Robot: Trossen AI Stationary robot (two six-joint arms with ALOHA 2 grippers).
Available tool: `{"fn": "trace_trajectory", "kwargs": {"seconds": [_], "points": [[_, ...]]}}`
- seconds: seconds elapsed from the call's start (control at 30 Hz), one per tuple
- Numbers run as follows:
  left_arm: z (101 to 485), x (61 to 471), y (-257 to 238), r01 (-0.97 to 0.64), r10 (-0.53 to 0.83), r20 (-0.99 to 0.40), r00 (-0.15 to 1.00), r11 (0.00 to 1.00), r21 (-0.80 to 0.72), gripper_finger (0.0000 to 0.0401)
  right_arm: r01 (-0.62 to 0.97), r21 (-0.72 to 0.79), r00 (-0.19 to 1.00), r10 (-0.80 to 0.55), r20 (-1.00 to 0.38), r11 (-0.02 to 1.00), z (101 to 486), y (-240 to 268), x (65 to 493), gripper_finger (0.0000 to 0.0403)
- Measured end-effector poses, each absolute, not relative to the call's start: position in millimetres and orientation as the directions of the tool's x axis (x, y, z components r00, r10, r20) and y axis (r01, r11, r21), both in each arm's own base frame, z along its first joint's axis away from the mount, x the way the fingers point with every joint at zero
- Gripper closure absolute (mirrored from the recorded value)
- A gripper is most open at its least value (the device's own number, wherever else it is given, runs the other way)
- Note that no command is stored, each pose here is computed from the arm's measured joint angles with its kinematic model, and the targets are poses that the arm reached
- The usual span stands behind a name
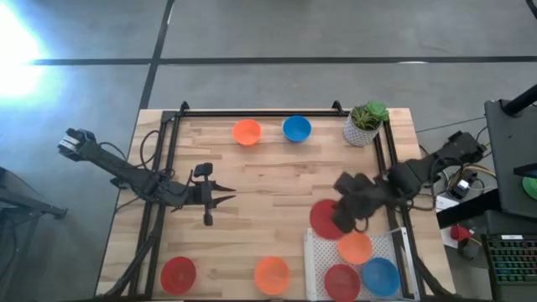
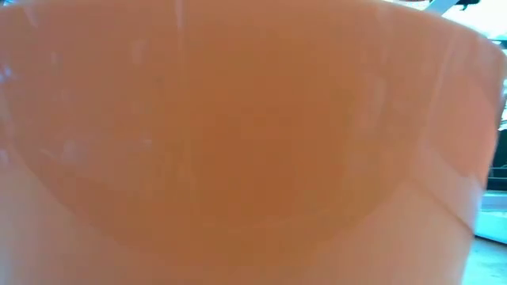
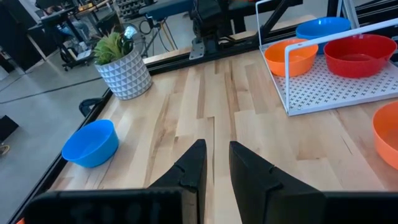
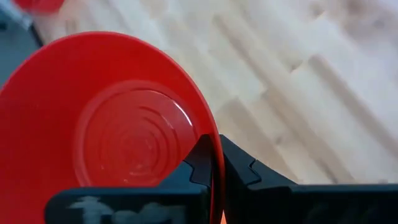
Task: Pick & Place Mini bowls
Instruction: Stack the top red bowl on top of the red bowl on the shelf
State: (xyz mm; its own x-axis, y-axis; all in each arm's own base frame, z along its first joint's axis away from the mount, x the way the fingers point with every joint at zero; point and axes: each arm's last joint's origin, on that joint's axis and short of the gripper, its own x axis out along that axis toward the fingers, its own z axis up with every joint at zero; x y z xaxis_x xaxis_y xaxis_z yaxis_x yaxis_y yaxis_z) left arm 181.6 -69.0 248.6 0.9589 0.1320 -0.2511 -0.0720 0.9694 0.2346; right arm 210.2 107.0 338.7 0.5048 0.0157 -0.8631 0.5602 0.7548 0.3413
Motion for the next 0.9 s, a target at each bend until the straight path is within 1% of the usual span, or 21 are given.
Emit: {"fn": "trace_trajectory", "kwargs": {"seconds": [0.23,0.43,0.7,0.8,0.9], "points": [[248.4,181.6,-69.1,-0.072,0.132,-0.252,0.959,0.969,0.235,0.0337,0.552,0.313,0.399,0.084,-0.913,0.773,325.4,142.0,198.0,0.0394],[248.7,181.6,-69.0,-0.072,0.132,-0.251,0.959,0.969,0.235,0.0337,0.577,0.264,0.268,0.126,-0.955,0.773,304.0,178.6,189.5,0.0394],[255.0,181.8,-69.2,-0.069,0.13,-0.237,0.963,0.966,0.248,0.0337,0.551,0.109,0.155,0.027,-0.988,0.828,260.2,216.8,195.1,0.0394],[269.1,181.7,-69.1,-0.076,0.125,-0.198,0.972,0.967,0.242,0.0337,0.52,0.038,0.107,-0.022,-0.994,0.853,241.2,225.5,200.5,0.0394],[289.5,180.2,-68.4,-0.093,0.12,-0.138,0.983,0.978,0.186,0.0337,0.492,-0.015,0.072,-0.058,-0.996,0.87,226.3,232.3,203.3,0.0394]]}}
